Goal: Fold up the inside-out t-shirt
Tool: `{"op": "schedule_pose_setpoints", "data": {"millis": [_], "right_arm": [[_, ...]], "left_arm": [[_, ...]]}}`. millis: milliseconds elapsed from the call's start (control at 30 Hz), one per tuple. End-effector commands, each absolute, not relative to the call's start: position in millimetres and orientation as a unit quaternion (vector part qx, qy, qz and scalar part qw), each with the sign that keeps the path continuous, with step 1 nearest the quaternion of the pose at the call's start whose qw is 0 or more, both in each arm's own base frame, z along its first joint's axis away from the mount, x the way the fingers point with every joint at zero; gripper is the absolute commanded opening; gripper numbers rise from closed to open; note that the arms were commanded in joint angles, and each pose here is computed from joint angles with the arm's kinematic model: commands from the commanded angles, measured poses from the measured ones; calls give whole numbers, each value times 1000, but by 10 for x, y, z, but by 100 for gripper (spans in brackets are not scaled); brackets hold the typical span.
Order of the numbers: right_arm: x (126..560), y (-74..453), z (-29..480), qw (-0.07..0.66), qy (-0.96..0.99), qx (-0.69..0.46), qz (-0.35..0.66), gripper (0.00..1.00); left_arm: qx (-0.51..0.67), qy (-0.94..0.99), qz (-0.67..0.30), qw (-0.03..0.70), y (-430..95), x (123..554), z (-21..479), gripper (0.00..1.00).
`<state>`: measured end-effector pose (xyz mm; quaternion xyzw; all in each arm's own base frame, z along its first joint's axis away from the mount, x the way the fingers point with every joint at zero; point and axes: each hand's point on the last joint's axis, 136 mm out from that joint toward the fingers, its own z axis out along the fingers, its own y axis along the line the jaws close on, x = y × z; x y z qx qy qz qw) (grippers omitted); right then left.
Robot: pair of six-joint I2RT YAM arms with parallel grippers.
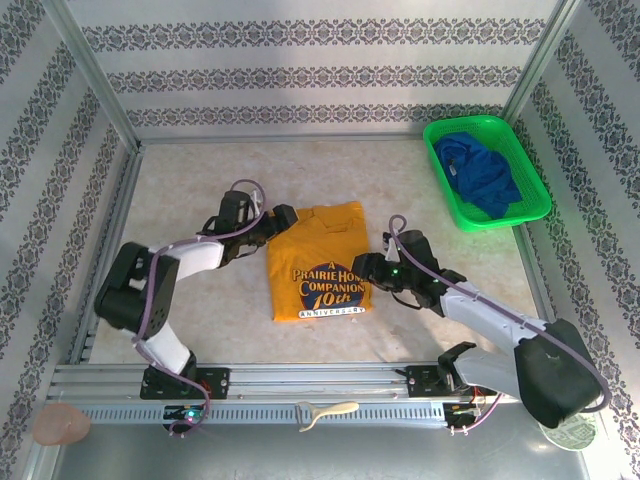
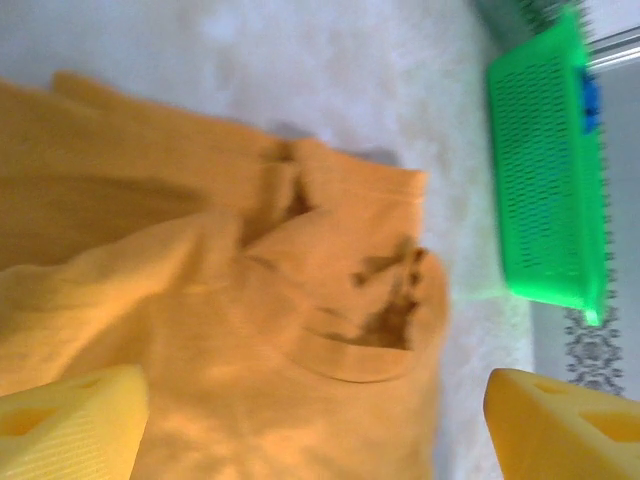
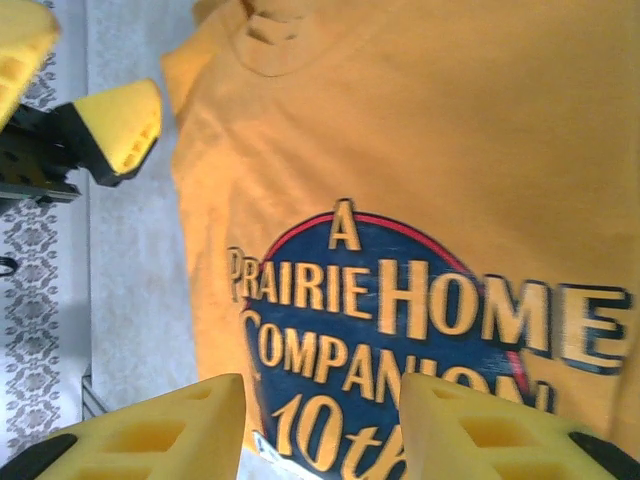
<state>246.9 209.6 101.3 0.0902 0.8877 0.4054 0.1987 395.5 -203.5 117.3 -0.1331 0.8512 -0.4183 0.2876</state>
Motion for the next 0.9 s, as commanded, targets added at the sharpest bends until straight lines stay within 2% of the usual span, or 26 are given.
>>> {"op": "schedule_pose_setpoints", "data": {"millis": [0,200,367,533,600,667,767,867], "right_arm": [[2434,2173,916,185,898,80,391,45],[2324,2188,510,162,910,93,371,44],[2054,2046,229,139,917,124,352,43],[2110,2050,487,160,909,110,369,44],[2330,2007,836,201,905,93,364,47],[2568,1859,1128,244,905,87,337,52],[2966,1575,1410,292,912,76,277,67],[3393,1410,1461,302,921,70,235,78]], "left_arm": [[-124,850,-437,266,-2197,3631,1334,88],[-117,866,-423,239,-2374,3104,1010,89],[-130,875,-410,224,-2322,2891,711,90],[-116,878,-389,252,-2250,2940,892,94],[-100,885,-357,281,-2153,3040,1102,100],[-94,887,-331,307,-2005,3165,1286,100],[-99,886,-307,332,-1720,3442,1489,100],[-110,903,-279,307,-1439,3716,1380,100]]}}
